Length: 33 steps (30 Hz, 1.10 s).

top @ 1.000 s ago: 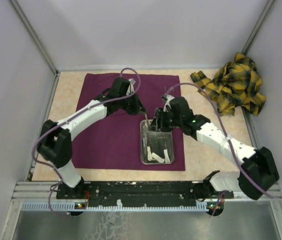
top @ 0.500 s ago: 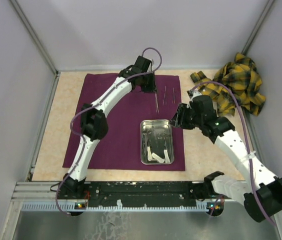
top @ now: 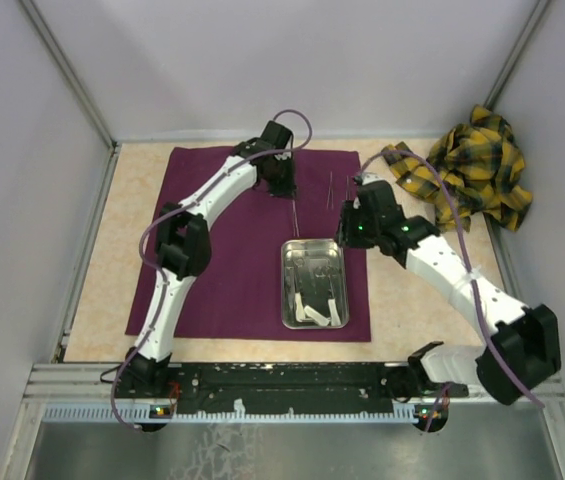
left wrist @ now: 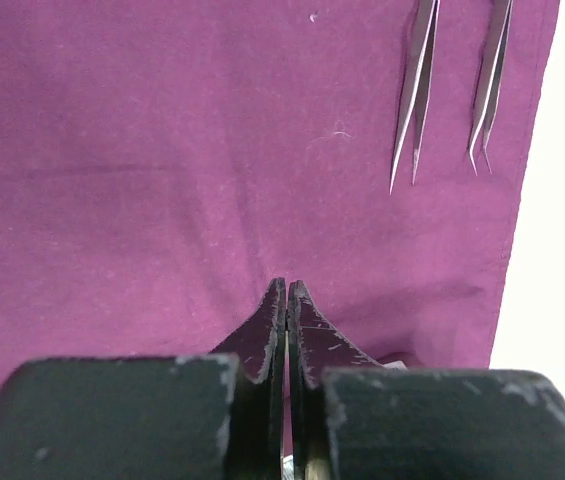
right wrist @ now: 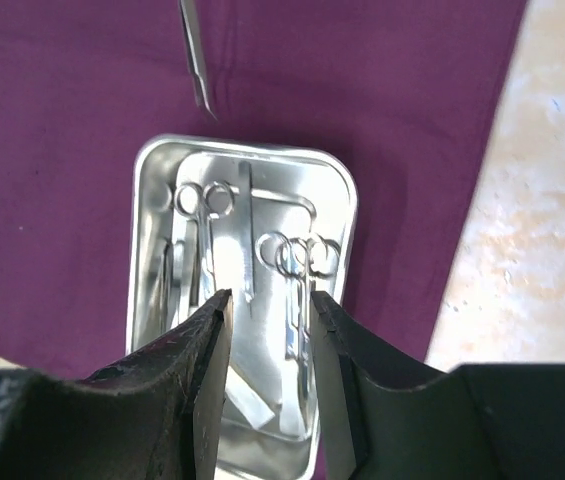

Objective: Open and lay out the surgical kit
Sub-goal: Pick up the medical item from the container, then place the medical item in the surgical kit.

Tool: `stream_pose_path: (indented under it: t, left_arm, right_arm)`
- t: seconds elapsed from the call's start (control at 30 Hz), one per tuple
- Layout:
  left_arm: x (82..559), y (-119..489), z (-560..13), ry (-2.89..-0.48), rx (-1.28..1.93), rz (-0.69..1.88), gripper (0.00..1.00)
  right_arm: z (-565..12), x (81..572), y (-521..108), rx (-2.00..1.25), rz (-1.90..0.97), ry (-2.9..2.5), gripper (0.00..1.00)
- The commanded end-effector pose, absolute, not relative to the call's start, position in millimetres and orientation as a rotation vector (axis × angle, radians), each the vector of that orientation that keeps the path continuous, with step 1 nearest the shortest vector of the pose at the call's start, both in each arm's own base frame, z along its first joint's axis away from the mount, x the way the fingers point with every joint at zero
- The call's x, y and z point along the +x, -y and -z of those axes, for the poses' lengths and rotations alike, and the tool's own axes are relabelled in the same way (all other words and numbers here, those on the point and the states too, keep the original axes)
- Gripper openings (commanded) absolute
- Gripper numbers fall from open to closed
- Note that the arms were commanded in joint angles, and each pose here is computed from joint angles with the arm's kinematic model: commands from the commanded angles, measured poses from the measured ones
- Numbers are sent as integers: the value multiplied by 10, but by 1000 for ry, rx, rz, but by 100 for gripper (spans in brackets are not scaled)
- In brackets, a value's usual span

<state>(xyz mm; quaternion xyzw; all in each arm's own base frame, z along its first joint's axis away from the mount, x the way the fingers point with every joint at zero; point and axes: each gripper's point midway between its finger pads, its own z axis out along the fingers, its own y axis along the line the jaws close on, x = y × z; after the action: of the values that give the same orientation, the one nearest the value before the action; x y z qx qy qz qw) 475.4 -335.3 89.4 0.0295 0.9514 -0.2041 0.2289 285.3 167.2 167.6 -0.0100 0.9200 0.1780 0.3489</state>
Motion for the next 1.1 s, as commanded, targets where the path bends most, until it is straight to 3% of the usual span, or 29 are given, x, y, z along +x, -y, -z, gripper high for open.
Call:
stream_pose_path:
  t: [0.0, 0.6, 1.07]
  left_arm:
    - [4862, 3241, -1317, -2536, 45, 584, 0]
    - [4310, 3048, -1774, -2609, -141, 742, 0]
    - [4131, 2895, -1847, -2666, -193, 736, 0]
  right_arm:
    - [-1988, 3290, -1963, -77, -385, -2224, 37]
    - [-2011, 3563, -3059, -267, -179, -2016, 43]
    - [-1773, 3617, -3156, -331, 59, -2042, 42]
